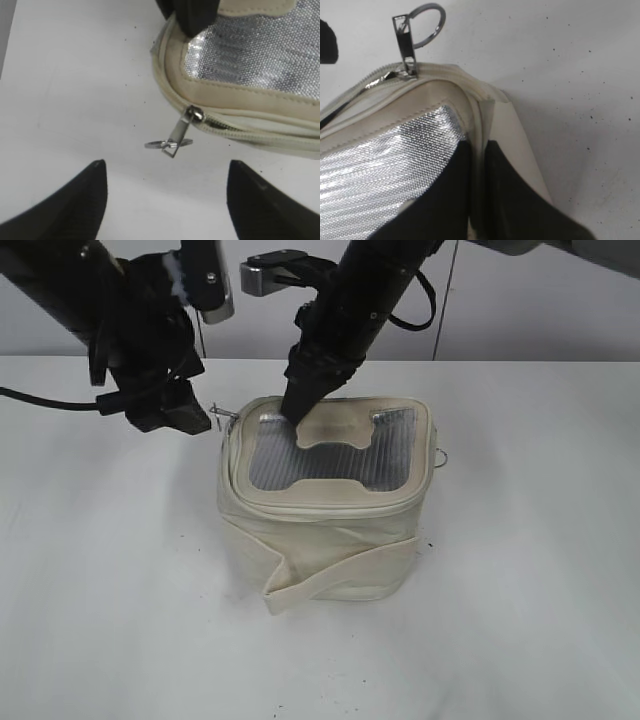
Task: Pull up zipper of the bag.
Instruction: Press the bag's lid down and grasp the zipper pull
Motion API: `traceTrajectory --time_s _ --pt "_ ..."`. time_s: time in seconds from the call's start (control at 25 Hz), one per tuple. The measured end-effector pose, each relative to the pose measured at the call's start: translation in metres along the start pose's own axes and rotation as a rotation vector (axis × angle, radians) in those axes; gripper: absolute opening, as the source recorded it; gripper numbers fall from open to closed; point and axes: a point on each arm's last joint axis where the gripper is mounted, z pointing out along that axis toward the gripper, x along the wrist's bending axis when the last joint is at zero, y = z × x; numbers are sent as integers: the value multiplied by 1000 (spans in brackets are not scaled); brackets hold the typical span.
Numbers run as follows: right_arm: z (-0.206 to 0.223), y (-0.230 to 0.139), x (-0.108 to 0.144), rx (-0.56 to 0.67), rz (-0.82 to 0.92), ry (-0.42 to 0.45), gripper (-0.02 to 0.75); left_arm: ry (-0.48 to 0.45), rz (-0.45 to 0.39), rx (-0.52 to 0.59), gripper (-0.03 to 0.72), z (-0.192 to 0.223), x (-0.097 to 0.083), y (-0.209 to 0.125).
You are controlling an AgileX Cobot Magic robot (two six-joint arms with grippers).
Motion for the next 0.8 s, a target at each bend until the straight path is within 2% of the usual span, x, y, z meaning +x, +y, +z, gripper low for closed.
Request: traceTrajectory --time_s 0.16,0.36,0.56,0.8 --pt "0 0 0 0 1 0 50 -4 69 -2 566 1 -4 5" --pt "0 0 0 0 2 0 50 -14 117 1 545 5 -5 6" --pt "0 0 0 0 2 1 48 -38 129 14 507 22 -7 5" --pt "0 0 -1 0 8 1 48 -23 155 0 474 26 -10 12"
